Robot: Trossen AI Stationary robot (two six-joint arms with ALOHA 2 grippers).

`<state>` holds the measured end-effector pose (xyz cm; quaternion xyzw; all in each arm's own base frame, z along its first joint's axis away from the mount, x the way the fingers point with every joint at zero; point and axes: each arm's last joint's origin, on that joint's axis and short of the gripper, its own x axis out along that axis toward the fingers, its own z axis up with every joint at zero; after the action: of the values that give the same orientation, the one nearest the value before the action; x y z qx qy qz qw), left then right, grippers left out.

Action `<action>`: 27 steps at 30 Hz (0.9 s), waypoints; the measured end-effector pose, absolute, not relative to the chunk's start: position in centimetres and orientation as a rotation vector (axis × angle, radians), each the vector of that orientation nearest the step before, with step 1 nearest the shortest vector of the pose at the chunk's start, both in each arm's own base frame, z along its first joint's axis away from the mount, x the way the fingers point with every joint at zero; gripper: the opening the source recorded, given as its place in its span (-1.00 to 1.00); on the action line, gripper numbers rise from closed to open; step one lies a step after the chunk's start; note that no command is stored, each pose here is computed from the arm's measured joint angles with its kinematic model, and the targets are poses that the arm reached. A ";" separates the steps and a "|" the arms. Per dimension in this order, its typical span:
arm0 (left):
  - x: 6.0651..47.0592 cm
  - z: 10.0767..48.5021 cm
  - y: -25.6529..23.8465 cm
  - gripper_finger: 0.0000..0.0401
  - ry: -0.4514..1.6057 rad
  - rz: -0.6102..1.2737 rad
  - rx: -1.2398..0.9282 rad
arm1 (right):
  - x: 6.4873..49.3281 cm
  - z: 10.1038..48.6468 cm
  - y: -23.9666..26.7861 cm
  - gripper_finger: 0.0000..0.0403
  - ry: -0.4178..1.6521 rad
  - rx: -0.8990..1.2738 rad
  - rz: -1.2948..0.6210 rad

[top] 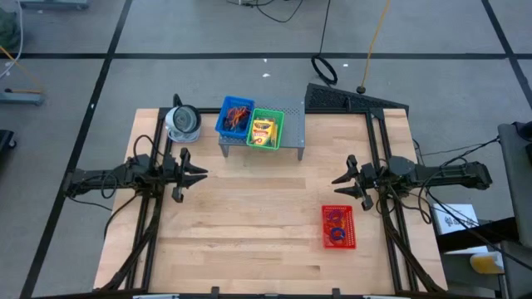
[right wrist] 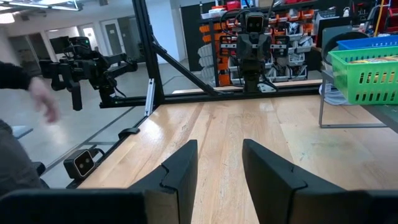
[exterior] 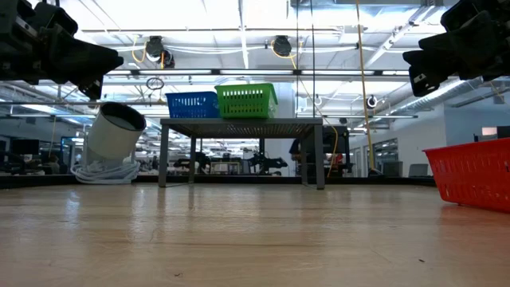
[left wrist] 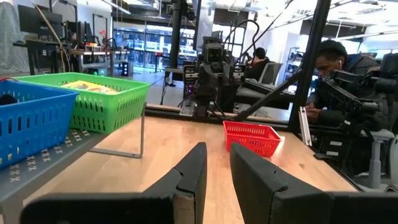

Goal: Pick & Place Office Desk Supplies
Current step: Put the red bin on the shelf

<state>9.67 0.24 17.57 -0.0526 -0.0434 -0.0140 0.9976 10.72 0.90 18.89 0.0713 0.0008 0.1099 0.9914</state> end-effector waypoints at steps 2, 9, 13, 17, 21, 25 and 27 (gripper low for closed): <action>9.7 17.6 0.2 -0.61 -0.087 -0.028 -0.105 | 10.7 18.9 0.9 -0.42 0.002 0.143 0.220; 9.7 17.6 0.2 -0.61 -0.087 -0.028 -0.104 | 10.7 18.9 0.9 -0.42 0.002 0.143 0.220; 9.7 17.6 0.2 -0.61 -0.087 -0.028 -0.104 | 10.7 18.9 0.9 -0.42 0.002 0.143 0.220; 9.7 17.6 0.2 -0.61 -0.087 -0.028 -0.103 | 10.7 18.9 0.9 -0.42 0.002 0.143 0.220; 9.7 17.6 0.2 -0.61 -0.088 -0.028 -0.103 | 10.7 18.9 0.9 -0.42 0.002 0.143 0.220; 9.7 17.6 0.2 -0.61 -0.088 -0.028 -0.103 | 10.7 19.0 0.9 -0.42 -0.011 0.142 0.221; 9.7 17.6 0.2 -0.61 -0.088 -0.028 -0.103 | 10.7 19.1 0.9 -0.42 -0.019 0.142 0.222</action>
<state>9.66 0.24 17.62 -0.0516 -0.0438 -0.0140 0.9976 10.71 0.90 19.10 0.0706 -0.0093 0.1106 0.9913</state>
